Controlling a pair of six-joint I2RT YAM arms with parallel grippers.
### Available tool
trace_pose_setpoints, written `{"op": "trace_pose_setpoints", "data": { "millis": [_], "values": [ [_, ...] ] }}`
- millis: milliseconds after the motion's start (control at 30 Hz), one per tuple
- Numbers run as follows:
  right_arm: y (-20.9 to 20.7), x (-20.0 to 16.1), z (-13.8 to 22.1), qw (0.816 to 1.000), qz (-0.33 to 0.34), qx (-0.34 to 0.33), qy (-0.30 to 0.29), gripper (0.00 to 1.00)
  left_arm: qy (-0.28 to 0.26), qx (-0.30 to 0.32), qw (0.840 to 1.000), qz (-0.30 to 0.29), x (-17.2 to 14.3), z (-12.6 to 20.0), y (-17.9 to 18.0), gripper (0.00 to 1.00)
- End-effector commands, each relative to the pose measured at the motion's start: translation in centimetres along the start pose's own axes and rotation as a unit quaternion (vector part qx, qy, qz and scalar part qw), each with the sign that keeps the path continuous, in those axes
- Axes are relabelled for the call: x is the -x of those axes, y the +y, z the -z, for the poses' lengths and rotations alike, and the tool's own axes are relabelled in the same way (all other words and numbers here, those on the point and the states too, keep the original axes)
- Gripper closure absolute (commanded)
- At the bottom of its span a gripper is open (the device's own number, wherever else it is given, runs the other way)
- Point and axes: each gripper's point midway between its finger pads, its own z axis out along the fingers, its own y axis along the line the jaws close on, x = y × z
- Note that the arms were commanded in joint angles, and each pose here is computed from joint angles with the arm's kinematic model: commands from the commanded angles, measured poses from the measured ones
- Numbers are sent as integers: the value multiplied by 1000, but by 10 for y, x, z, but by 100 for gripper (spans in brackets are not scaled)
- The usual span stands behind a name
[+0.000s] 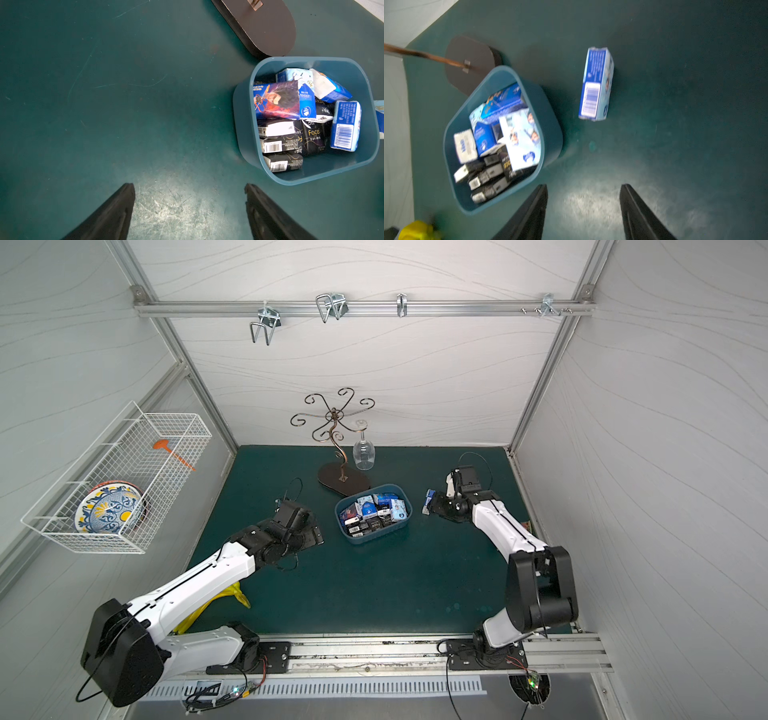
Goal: Take the pocket tissues out of the storage box
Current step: Adjust the pocket tissues at the center of the board.
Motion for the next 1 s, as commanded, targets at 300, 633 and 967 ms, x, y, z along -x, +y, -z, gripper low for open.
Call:
{"op": "trace_pose_setpoints", "data": {
  "millis": [300,633,967],
  "values": [
    [-9,49,-57,995,7,-98,13,40,-19,-23,1000,-5,15,10,-17,13],
    [-18,42,-96,990,19,-125,61,45,-24,-18,999,-11,17,9,-16,12],
    [-11,28,-97,992,25,-110,60,70,-33,-15,999,-9,18,12,-11,12]
  ]
}}
